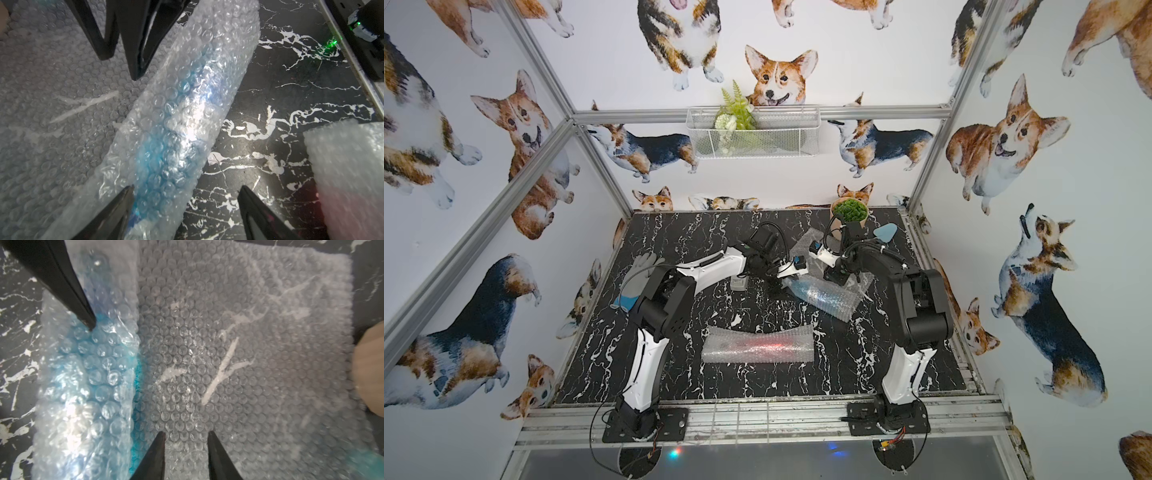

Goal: Wrap wine bottles in bubble wrap
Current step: Wrap the wine bottle in bubble wrap.

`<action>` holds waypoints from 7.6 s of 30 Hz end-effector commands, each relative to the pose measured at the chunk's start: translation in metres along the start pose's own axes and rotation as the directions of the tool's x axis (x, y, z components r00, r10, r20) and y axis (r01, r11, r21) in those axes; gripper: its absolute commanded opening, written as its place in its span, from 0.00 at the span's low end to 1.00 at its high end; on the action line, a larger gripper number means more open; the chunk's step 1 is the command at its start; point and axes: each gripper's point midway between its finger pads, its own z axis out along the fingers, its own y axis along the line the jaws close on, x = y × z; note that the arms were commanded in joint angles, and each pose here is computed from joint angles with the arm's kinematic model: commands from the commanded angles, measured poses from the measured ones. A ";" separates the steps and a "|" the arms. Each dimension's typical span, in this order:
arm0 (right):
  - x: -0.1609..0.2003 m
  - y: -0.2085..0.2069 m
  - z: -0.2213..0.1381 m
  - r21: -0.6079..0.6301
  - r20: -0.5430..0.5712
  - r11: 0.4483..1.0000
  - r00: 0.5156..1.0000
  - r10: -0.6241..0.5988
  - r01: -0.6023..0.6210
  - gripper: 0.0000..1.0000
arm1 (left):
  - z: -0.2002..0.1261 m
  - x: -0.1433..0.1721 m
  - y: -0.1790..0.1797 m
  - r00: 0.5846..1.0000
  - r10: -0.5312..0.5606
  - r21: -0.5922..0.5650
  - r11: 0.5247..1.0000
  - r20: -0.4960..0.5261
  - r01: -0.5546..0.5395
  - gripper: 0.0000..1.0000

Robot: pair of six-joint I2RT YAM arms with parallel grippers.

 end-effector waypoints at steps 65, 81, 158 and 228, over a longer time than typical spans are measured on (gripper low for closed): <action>0.012 0.122 0.017 -0.084 0.030 0.967 0.970 -0.241 0.243 0.48 | -0.093 -0.022 -0.008 0.999 -0.042 -0.060 0.997 -0.003 0.042 0.87; 0.012 0.181 0.010 -0.380 0.064 0.911 0.987 -0.146 0.159 0.50 | -0.106 0.033 -0.059 0.979 0.093 -0.211 0.969 -0.179 -0.130 0.89; -0.001 0.133 -0.055 0.327 0.122 0.796 0.812 -0.570 0.509 0.94 | -0.014 0.065 -0.067 0.911 0.078 0.159 0.987 -0.405 -0.014 0.48; 0.023 0.158 0.010 -0.610 -0.130 0.774 0.985 0.114 -0.170 0.55 | -0.038 0.022 -0.057 0.960 0.200 0.022 0.980 -0.198 -0.200 0.79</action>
